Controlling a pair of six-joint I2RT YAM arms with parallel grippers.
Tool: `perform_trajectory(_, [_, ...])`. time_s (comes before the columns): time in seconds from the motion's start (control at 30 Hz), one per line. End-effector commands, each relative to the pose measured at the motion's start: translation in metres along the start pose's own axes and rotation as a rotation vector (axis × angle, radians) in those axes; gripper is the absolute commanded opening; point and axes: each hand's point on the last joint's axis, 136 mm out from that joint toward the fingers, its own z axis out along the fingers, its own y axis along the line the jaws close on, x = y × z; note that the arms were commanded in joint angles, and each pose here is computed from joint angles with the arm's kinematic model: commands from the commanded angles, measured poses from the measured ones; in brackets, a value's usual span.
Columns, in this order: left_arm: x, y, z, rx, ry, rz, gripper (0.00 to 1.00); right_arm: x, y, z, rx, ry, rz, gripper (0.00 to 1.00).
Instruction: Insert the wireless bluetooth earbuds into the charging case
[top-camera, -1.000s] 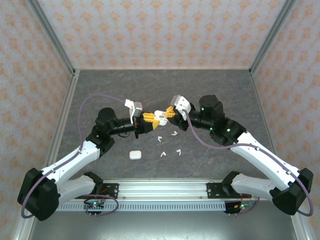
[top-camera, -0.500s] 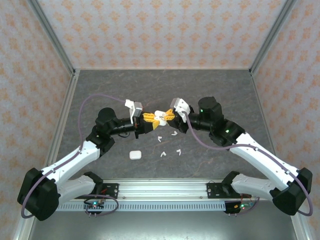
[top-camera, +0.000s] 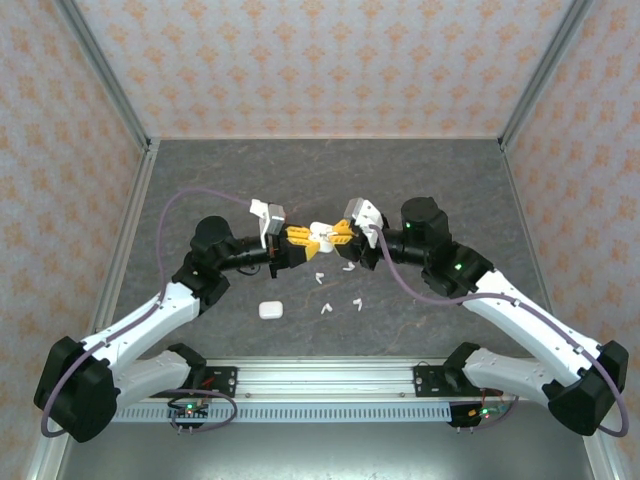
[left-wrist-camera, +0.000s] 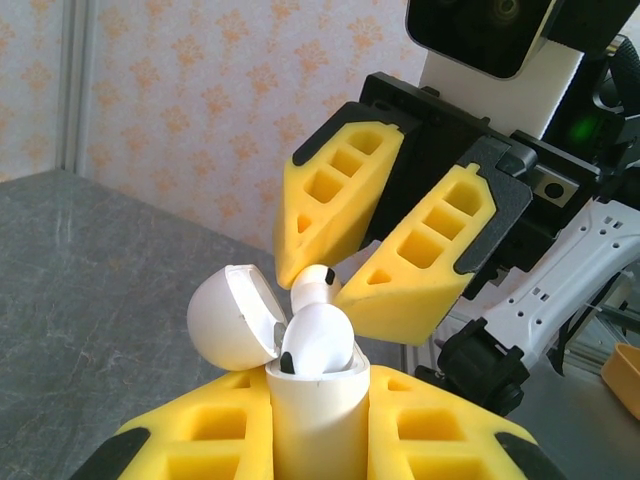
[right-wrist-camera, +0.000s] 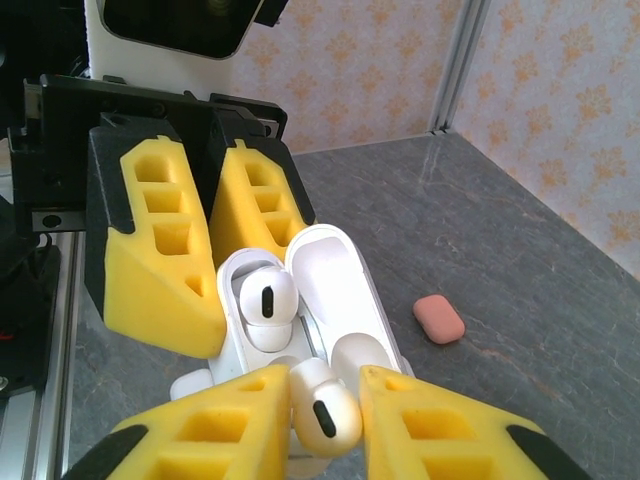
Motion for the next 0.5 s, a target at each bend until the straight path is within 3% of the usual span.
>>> perform_trajectory(0.0, [-0.03, -0.017, -0.003, 0.035, -0.082, 0.088, 0.0, -0.008, 0.005, -0.001, -0.038, -0.021, 0.008, 0.28])
perform_trajectory(0.33, [-0.027, -0.015, -0.003, 0.026, -0.078, 0.086, 0.0, -0.026, -0.002, -0.01, -0.03, -0.061, 0.03, 0.41])
perform_trajectory(0.47, [-0.025, -0.01, -0.002, 0.006, -0.074, 0.086, 0.0, -0.043, -0.006, -0.024, -0.026, -0.114, 0.069, 0.51])
